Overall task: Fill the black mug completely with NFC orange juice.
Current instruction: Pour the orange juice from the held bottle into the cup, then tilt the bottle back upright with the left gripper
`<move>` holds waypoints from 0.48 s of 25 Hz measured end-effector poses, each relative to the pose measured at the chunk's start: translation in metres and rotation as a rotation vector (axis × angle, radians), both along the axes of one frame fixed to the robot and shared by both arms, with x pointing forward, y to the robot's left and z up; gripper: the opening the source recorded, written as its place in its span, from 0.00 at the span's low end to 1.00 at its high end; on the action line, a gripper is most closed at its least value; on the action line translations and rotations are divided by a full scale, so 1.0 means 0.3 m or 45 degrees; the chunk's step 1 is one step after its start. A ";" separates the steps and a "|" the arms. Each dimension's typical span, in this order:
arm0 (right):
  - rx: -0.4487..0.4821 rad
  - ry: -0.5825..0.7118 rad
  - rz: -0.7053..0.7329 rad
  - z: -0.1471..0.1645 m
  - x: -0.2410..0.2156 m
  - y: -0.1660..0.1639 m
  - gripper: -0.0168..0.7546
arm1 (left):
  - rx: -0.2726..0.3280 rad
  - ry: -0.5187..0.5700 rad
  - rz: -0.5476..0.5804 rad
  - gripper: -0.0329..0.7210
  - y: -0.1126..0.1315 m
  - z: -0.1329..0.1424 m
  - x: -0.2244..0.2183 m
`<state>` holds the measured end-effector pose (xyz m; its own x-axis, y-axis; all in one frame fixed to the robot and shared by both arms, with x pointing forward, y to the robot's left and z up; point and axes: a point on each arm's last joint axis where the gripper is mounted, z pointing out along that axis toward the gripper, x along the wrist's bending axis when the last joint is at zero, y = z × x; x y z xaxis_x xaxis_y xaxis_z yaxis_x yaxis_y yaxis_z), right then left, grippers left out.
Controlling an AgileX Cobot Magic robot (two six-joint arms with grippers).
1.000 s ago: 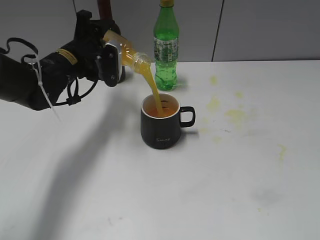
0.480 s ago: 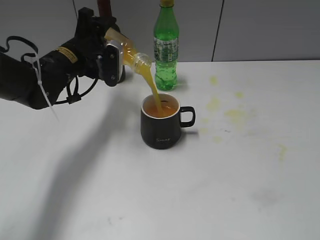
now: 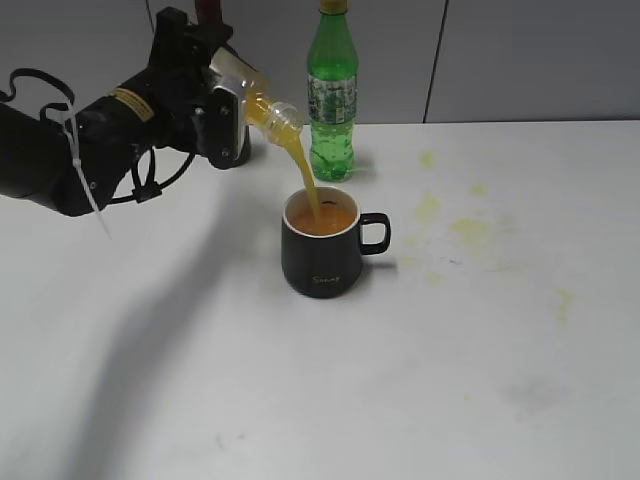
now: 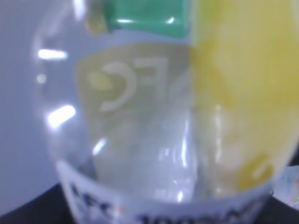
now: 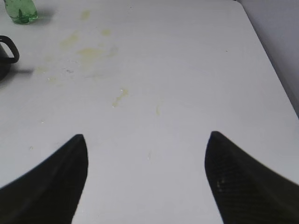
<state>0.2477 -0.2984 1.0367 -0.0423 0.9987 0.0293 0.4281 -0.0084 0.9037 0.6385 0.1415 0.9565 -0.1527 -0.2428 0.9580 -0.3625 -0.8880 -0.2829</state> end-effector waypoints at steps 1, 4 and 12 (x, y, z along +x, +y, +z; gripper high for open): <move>0.000 0.000 0.000 0.000 0.000 0.000 0.79 | 0.003 -0.006 -0.002 0.66 0.000 0.001 0.000; 0.000 0.000 0.000 0.000 0.000 0.000 0.79 | 0.021 -0.013 -0.009 0.66 -0.002 0.001 -0.001; 0.000 0.000 0.000 0.000 0.000 0.000 0.79 | 0.082 -0.044 -0.033 0.66 -0.008 0.002 -0.004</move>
<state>0.2477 -0.2984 1.0367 -0.0423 0.9987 0.0293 0.4281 -0.0084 0.9037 0.6374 0.1390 0.9570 -0.1924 -0.2995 0.9345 -0.3743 -0.8579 -0.3521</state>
